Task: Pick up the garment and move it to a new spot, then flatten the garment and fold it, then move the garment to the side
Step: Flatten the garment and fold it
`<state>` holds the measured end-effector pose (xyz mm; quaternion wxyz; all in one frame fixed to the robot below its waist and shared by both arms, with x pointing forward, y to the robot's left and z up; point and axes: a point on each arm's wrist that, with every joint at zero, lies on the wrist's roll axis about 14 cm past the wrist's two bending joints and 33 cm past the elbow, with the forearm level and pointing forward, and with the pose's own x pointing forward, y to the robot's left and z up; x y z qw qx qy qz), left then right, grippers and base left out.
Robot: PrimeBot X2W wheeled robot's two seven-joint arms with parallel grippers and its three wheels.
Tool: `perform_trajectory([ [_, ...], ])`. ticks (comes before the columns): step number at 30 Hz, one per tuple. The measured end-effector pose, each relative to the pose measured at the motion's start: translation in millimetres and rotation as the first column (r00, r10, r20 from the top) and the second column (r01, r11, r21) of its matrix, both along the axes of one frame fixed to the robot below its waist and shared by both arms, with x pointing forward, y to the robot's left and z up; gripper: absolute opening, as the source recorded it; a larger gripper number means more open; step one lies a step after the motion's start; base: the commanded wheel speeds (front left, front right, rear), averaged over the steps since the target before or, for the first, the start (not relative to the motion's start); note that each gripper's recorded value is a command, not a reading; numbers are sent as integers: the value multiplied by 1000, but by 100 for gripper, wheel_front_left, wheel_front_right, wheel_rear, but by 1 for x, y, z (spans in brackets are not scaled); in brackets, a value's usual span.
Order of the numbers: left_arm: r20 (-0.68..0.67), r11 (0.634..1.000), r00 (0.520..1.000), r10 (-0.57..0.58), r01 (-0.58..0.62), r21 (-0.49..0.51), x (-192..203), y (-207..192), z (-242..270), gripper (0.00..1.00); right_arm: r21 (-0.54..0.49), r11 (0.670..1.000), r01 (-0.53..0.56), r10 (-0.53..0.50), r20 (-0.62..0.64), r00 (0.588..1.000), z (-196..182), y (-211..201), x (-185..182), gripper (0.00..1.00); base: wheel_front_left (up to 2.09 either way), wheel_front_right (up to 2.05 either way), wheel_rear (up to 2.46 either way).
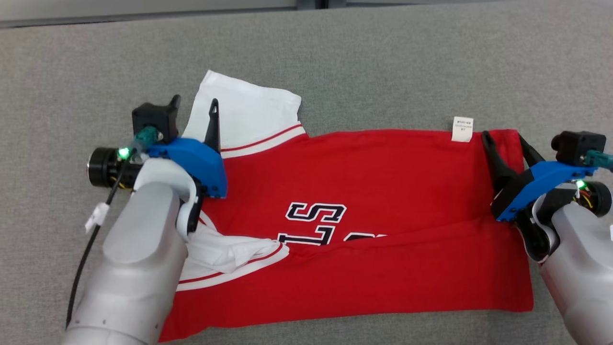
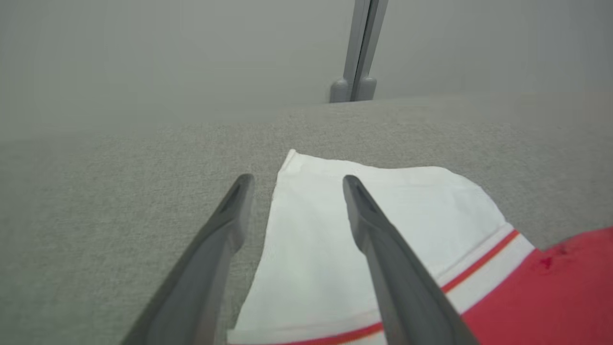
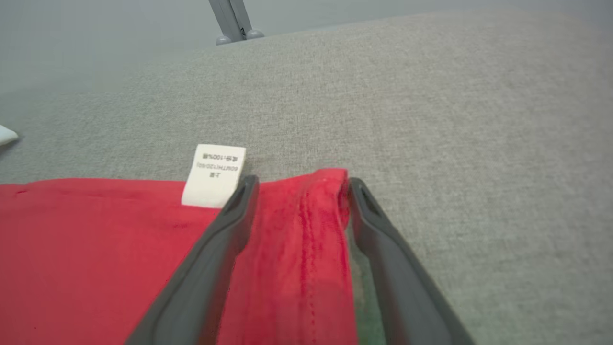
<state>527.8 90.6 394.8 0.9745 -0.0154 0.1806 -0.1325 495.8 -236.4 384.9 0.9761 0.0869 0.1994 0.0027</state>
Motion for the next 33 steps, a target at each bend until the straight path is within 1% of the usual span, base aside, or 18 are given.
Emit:
perform_trajectory([
  [1, -16, 1000, 1000, -9, 9, 8, 4, 0, -4, 100, -4, 1000, -13, 12, -15, 1000, -4, 2, 2, 51, 0, 0, 0],
  [2, -22, 1000, 1000, -20, 20, 19, 7, 0, -6, 100, -3, 1000, -20, 20, -20, 1000, -6, 3, 4, 37, 0, 0, 0],
  [3, -36, 999, 999, -33, 34, 30, 11, -1, -8, 100, -1, 1000, -25, 25, -24, 999, -8, 4, 5, 0, 0, 0, 0],
  [12, -164, 991, 983, -78, 94, 93, 54, -2, -32, 100, -11, 999, -49, 49, -11, 999, -15, 2, 20, 0, 0, 0, 0],
  [14, -222, 989, 972, -82, 107, 106, 57, -1, -45, 100, -7, 999, -50, 50, -6, 999, -16, 1, 22, 0, 0, 0, 0],
  [16, -276, 989, 958, -84, 114, 96, 57, -3, -55, 100, -3, 999, -49, 49, -2, 999, -16, 0, 23, 0, 0, 0, 0],
  [18, -298, 988, 950, -92, 125, 95, 61, -6, -57, 100, 2, 999, -50, 50, -2, 999, -16, 0, 22, 0, 0, 0, 0],
  [19, -308, 987, 947, -95, 130, 97, 61, -7, -58, 16, 3, 999, -50, 50, 1, 999, -15, 0, 23, 0, 0, 0, 0],
  [20, -311, 985, 945, -102, 140, 102, 60, -8, -59, 0, 6, 999, -48, 48, 3, 999, -14, 0, 23, 0, 0, 0, 0],
  [25, -290, 978, 946, -146, 181, 99, 57, -19, -54, 0, 6, 999, -38, 38, 15, 999, -10, -5, 29, 0, 0, 0, 0],
  [29, -188, 977, 968, -164, 186, 104, 64, -19, -36, 0, 7, 999, -36, 36, 37, 999, -3, -3, 41, 0, 0, 0, 0],
  [33, -29, 978, 987, -159, 161, 133, 80, -10, -4, 0, -5, 999, -38, 39, 99, 994, 16, -3, 56, 0, 0, 0, 0],
])
